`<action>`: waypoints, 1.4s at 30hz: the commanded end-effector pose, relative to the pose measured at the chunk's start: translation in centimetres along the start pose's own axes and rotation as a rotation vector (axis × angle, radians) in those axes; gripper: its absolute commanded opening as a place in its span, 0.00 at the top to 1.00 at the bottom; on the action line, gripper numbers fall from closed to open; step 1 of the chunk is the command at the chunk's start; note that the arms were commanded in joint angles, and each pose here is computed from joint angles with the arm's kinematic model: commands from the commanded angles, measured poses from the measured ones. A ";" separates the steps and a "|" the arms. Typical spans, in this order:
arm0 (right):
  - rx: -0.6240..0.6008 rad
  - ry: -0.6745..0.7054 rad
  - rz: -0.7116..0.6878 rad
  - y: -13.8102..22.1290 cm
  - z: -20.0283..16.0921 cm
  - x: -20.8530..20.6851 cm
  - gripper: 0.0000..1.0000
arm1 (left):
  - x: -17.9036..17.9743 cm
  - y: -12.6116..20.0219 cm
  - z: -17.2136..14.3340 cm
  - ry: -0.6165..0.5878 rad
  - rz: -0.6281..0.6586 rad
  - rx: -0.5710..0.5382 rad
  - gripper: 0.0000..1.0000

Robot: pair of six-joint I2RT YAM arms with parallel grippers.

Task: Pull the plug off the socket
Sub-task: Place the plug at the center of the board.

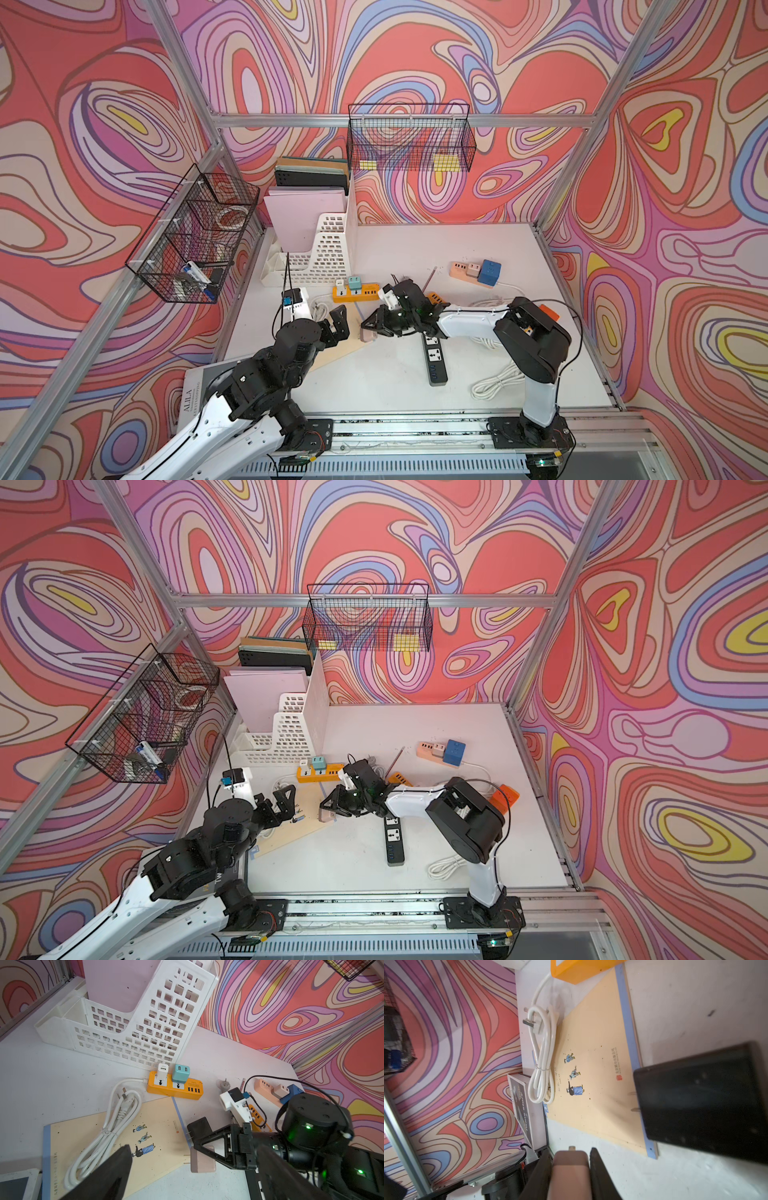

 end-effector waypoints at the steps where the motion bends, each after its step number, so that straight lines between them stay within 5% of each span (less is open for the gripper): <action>1: 0.083 0.024 -0.087 -2.0 -1.2 -0.8 0.77 | 1.4 0.5 -0.5 0.006 0.039 0.013 0.01; 7: 0.154 0.031 -0.172 -4.1 -2.5 -1.7 0.71 | 1.5 0.5 -0.9 0.033 0.022 0.010 0.02; 13: 0.152 0.135 -0.290 -2.7 -2.0 -1.6 0.41 | 0.0 -0.5 -1.1 0.037 -0.022 0.027 0.02; 18: 0.041 0.318 -0.376 2.6 -1.2 0.3 0.36 | -2.7 -1.8 -1.8 0.052 -0.126 0.064 0.02; 26: -0.342 0.496 -0.497 15.6 -1.3 1.2 0.37 | -8.4 -5.1 -5.4 0.160 -0.379 0.204 0.04; 30: -0.448 0.449 -0.585 20.2 -1.8 -1.4 0.37 | -11.2 -7.2 -8.4 0.216 -0.453 0.354 0.06; 36: -0.583 0.205 -0.605 25.9 -1.8 -5.8 0.37 | -16.1 -10.4 -13.8 0.214 -0.507 0.670 0.14; 42: -0.803 0.039 -0.645 31.0 -3.1 -7.8 0.36 | -15.7 -11.6 -19.8 -0.134 -0.171 0.818 0.14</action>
Point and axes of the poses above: each gripper's point midway between its finger pads, its own y axis back along the fingers, its own x axis along the line the jaws close on, z = x × y, the point moved 2 cm from there along y, back along the fingers, and after that the axes turned 3 degrees about y, right-handed, at the moved point
